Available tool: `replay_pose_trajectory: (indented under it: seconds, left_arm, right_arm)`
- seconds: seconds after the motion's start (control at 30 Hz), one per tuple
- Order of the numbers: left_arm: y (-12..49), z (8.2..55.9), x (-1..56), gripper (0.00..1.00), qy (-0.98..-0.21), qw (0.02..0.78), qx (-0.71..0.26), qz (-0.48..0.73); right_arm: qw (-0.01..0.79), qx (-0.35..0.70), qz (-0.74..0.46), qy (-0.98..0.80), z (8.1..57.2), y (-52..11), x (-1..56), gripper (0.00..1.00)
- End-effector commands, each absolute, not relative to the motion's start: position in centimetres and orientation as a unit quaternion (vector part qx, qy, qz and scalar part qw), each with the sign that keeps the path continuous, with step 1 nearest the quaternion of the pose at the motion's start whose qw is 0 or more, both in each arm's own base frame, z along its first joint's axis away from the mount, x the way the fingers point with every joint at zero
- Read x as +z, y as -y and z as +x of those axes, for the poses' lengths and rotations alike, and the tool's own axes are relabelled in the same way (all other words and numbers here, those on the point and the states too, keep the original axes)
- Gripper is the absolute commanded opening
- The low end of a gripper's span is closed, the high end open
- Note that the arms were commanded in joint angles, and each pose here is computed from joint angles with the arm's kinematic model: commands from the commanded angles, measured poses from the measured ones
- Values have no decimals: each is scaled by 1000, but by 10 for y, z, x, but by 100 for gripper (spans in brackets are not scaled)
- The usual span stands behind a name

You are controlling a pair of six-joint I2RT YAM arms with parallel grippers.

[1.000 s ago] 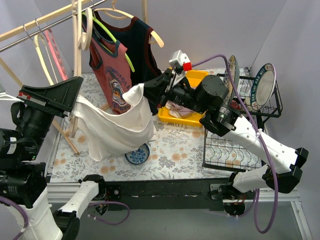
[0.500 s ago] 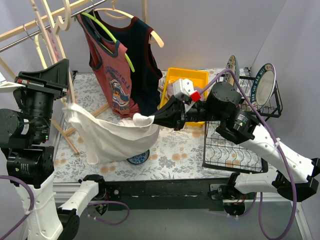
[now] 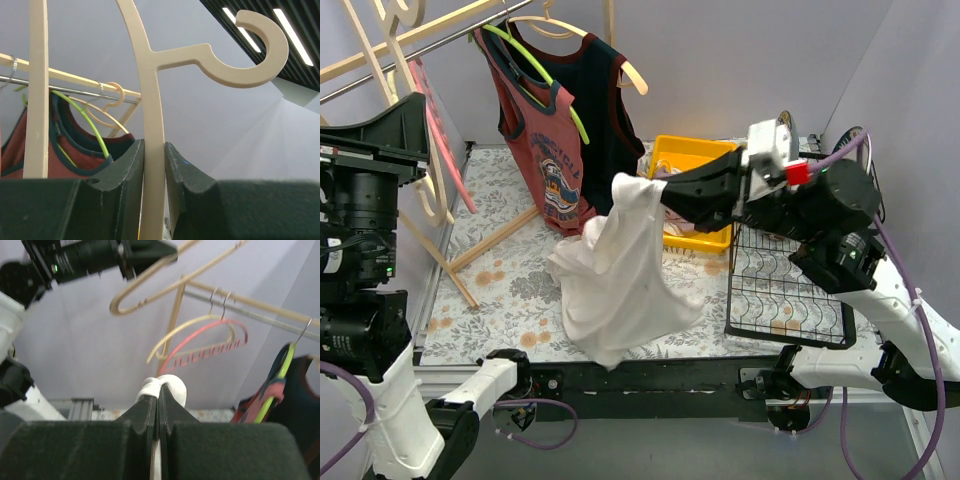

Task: Remove the tank top from the hanger
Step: Remove the tank top from the hanger, then place the tank top in the bin.

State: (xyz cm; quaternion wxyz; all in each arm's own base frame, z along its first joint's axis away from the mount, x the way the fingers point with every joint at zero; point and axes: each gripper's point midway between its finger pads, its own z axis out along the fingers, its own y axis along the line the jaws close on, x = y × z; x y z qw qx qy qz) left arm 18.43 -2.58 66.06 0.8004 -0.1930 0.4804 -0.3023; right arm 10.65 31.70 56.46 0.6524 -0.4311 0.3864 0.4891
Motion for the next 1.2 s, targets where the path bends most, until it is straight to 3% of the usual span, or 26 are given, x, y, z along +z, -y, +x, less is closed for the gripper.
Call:
replay_pose_trajectory:
  seconds: [0.0, 0.17, 0.43, 0.87, 1.03, 1.17]
  left_arm:
    - [52, 161, 667, 0, -502, 773, -360, -148]
    - [65, 134, 667, 0, -506, 756, -397, -125]
    - [80, 100, 665, 0, -504, 739, -437, -92]
    - [79, 102, 653, 0, -516, 736, -428, -93]
    - [87, 93, 655, 0, -512, 726, -452, -79]
    - [86, 83, 661, 0, -502, 730, -456, -78]
  right_arm:
    - [731, 523, -360, -250, 80, -279, 672, 1]
    - [798, 488, -316, -158, 72, -249, 718, 1]
    - [914, 287, -237, -158, 130, -230, 770, 1]
    - [948, 238, -186, -97, 140, -234, 801, 1]
    - [979, 41, -147, -138, 203, -224, 791, 1]
    - [978, -22, -141, -153, 256, -211, 773, 1]
